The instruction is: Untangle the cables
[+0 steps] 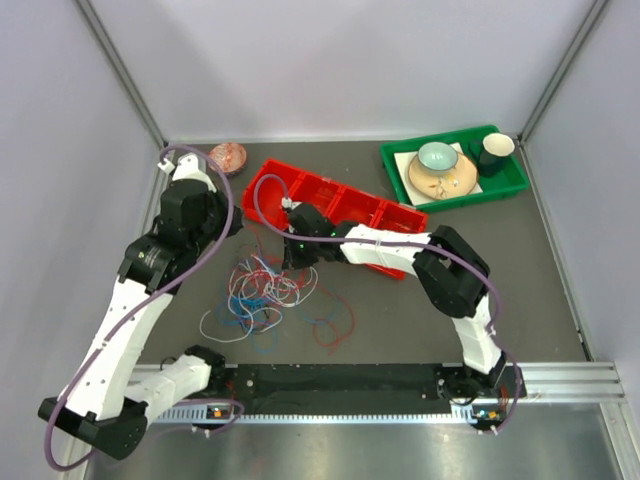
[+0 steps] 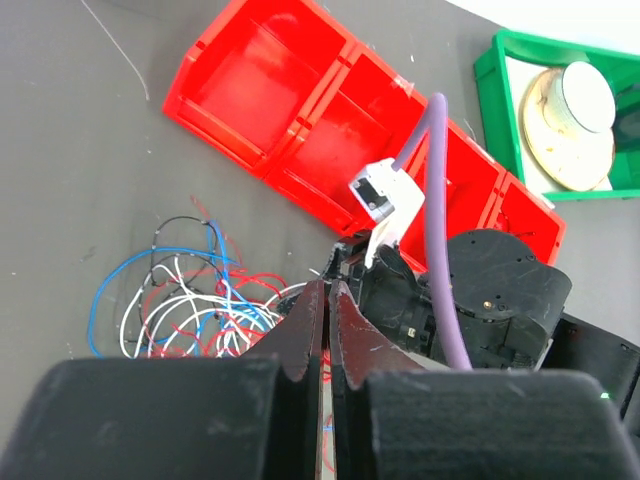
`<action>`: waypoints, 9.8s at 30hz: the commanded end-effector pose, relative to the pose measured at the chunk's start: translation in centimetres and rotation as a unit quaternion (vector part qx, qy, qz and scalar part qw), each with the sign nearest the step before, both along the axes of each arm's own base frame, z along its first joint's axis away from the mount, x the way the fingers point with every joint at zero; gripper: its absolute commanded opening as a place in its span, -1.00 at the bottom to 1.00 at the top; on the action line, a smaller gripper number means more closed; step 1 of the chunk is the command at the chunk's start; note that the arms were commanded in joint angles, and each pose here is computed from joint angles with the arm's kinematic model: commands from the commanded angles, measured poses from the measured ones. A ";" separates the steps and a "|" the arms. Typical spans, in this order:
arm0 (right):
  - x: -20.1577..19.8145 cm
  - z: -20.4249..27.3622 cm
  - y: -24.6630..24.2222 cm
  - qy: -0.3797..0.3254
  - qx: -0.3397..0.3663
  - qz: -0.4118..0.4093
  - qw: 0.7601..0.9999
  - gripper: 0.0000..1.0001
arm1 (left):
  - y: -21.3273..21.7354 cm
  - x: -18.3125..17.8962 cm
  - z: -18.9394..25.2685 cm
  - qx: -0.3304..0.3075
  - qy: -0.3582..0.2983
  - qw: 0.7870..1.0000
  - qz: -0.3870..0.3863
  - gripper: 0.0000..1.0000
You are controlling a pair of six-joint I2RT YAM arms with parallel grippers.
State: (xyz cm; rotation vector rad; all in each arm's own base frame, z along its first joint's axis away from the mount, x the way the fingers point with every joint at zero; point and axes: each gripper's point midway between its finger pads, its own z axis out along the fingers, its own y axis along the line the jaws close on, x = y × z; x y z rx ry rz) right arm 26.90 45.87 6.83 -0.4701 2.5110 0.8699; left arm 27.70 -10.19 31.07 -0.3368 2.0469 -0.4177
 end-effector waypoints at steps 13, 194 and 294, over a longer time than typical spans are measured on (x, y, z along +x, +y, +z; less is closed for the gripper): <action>-1.0 18.9 -12.6 -0.241 0.044 -0.098 0.965 -1.00 | 4.6 2.6 -11.1 0.051 0.096 0.990 0.095 -1.00; -5.1 11.1 -20.5 -0.088 0.076 -0.152 0.981 0.97 | -9.4 -4.0 17.7 -0.043 -0.251 0.939 -0.230 -1.00; -6.4 3.8 -17.1 -0.138 0.015 -0.067 0.988 -1.00 | -1.6 1.8 25.3 0.061 -0.307 0.949 0.025 -1.00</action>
